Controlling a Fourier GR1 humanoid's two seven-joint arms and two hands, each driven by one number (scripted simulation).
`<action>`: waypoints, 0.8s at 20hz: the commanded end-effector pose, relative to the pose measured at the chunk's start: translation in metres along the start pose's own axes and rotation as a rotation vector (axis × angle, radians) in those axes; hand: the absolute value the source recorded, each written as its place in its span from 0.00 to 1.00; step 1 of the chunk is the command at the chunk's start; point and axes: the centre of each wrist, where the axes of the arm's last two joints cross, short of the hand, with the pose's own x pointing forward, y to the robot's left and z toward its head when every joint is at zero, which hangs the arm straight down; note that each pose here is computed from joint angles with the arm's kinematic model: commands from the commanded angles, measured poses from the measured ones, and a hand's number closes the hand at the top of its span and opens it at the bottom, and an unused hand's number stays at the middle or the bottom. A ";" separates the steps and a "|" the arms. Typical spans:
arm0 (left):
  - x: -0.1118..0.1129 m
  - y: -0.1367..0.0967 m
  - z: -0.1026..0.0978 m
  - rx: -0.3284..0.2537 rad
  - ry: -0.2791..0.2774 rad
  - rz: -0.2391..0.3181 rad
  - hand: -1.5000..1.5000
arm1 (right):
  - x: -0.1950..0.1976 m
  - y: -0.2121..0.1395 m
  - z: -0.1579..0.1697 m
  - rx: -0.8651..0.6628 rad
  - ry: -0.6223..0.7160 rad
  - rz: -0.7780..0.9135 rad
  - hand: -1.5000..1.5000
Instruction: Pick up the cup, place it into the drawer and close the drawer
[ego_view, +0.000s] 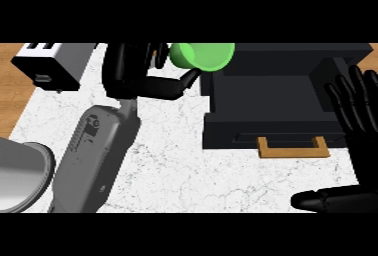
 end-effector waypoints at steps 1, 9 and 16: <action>0.004 -0.008 -0.030 -0.012 0.011 -0.012 1.00 | -0.004 -0.001 0.001 -0.003 0.011 0.019 0.00; -0.013 -0.042 -0.040 -0.059 0.075 -0.069 1.00 | -0.020 0.001 0.015 -0.012 -0.002 0.010 0.00; -0.039 -0.053 -0.062 -0.004 0.121 -0.103 1.00 | -0.017 -0.004 0.000 0.023 -0.011 0.000 0.00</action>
